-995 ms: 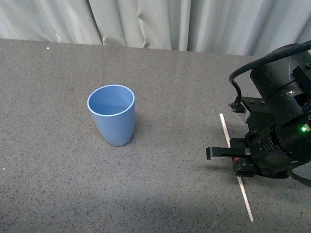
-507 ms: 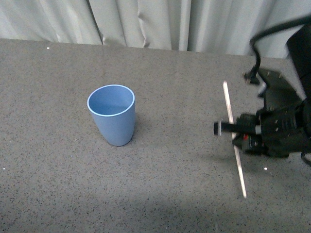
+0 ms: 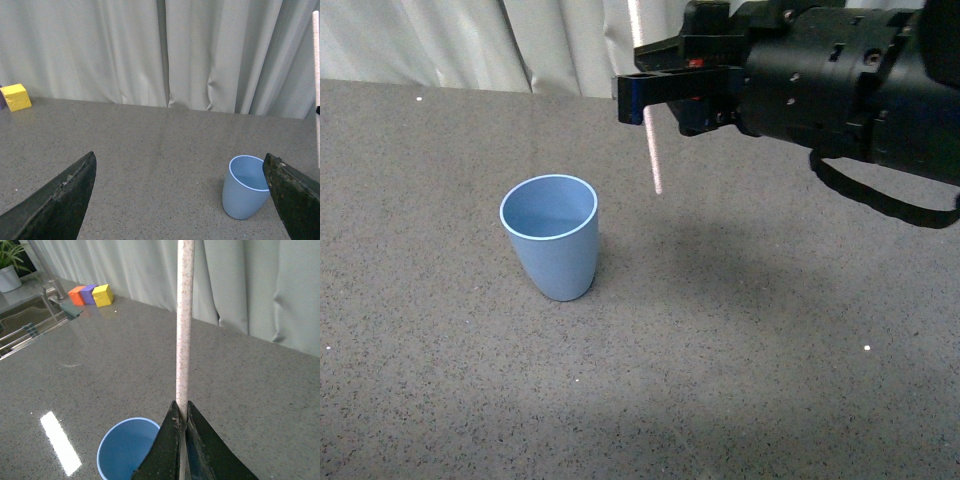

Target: Transfer chopsticks to blue cup

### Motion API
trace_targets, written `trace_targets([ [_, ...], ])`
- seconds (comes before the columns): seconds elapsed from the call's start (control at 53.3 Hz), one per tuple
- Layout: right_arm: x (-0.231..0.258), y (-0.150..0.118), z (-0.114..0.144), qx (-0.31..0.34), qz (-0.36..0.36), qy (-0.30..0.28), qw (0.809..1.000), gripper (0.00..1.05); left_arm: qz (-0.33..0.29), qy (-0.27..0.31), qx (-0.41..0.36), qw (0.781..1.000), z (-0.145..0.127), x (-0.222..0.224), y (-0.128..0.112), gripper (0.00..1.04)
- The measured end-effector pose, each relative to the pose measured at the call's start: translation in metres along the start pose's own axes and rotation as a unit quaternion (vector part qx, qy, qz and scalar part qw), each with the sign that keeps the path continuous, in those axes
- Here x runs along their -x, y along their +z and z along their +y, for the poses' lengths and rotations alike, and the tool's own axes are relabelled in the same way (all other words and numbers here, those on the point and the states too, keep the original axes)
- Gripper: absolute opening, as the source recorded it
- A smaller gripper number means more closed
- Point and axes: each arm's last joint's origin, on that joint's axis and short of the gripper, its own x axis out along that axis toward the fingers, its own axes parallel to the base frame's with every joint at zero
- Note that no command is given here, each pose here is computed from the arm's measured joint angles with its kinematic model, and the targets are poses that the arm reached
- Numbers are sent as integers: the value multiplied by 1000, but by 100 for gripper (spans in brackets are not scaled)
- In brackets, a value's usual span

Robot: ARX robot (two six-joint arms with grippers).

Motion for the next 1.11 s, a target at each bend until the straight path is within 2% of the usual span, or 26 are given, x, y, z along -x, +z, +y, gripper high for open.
trace_targets([
  [0.188, -32, 1, 1, 9, 2, 65, 998, 1, 0, 0, 0, 1000, 0, 0, 0, 98],
  [0.3, -48, 2, 5, 13, 4, 84, 996, 1, 0, 0, 0, 1000, 0, 0, 0, 98],
  [0.601, -76, -19, 13, 4, 51, 98, 994, 1, 0, 0, 0, 1000, 0, 0, 0, 98],
  [0.694, -79, -32, 10, 2, 79, 90, 993, 1, 0, 0, 0, 1000, 0, 0, 0, 98],
  [0.826, -79, -37, 8, 11, 93, 81, 992, 1, 0, 0, 0, 1000, 0, 0, 0, 98],
  [0.938, -76, -37, 5, 14, 95, 79, 992, 15, 0, 0, 0, 1000, 0, 0, 0, 98],
  [1.107, -60, -30, 1, 9, 89, 81, 993, 44, 0, 0, 0, 1000, 0, 0, 0, 98],
])
